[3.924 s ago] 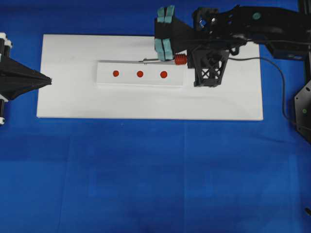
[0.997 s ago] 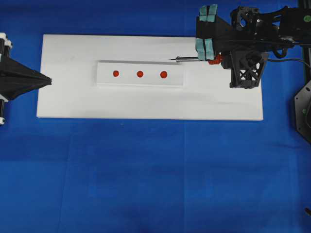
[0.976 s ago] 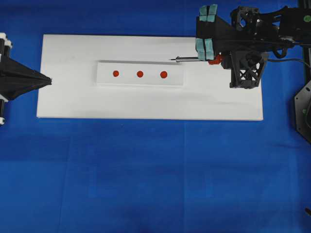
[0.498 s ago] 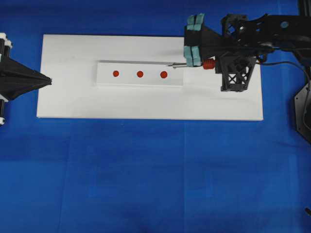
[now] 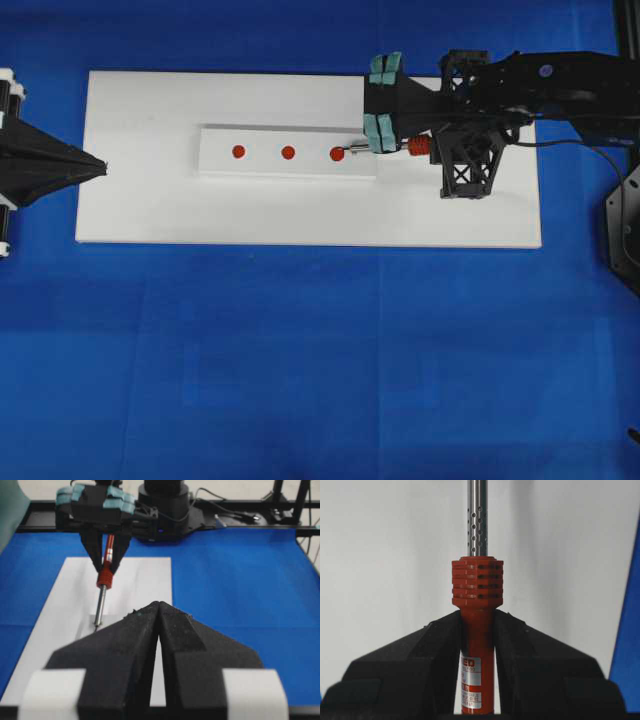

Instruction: Touch the tip of the soldering iron to the mark.

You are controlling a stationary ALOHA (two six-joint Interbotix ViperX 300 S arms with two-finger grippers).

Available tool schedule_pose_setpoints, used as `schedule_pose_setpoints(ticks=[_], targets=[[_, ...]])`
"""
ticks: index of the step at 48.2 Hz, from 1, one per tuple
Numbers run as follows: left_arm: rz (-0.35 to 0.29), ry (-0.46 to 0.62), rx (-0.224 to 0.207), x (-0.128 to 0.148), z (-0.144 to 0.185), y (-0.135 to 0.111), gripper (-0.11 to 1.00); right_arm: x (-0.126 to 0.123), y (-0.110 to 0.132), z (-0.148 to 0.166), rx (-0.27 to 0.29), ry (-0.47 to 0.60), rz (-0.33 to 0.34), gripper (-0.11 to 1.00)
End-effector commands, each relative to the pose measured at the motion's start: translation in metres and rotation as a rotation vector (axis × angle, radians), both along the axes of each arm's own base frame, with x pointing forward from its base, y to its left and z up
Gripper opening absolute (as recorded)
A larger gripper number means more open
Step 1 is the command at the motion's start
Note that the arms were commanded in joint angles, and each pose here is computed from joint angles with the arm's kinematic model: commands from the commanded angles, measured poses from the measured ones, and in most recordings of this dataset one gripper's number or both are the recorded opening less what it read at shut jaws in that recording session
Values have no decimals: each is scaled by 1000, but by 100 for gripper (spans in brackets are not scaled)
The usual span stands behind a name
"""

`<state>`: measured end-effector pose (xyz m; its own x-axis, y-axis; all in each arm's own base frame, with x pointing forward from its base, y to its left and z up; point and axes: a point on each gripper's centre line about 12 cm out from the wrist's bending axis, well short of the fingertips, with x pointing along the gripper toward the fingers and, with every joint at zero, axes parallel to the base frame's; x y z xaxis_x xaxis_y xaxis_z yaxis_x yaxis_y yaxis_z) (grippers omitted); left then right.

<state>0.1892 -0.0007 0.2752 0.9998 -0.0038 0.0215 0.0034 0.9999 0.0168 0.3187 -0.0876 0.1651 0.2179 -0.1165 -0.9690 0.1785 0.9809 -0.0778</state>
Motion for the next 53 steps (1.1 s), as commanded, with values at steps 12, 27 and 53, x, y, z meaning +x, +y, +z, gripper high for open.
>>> schedule_pose_setpoints(ticks=[12, 27, 53], targets=[[0, -6, 3, 1, 3, 0, 0, 3, -1, 1, -2, -12, 1, 6], [0, -6, 3, 1, 3, 0, 0, 3, -1, 1, -1, -9, 1, 6], [0, -8, 1, 1, 4, 0, 0, 3, -1, 1, 0, -9, 0, 6]])
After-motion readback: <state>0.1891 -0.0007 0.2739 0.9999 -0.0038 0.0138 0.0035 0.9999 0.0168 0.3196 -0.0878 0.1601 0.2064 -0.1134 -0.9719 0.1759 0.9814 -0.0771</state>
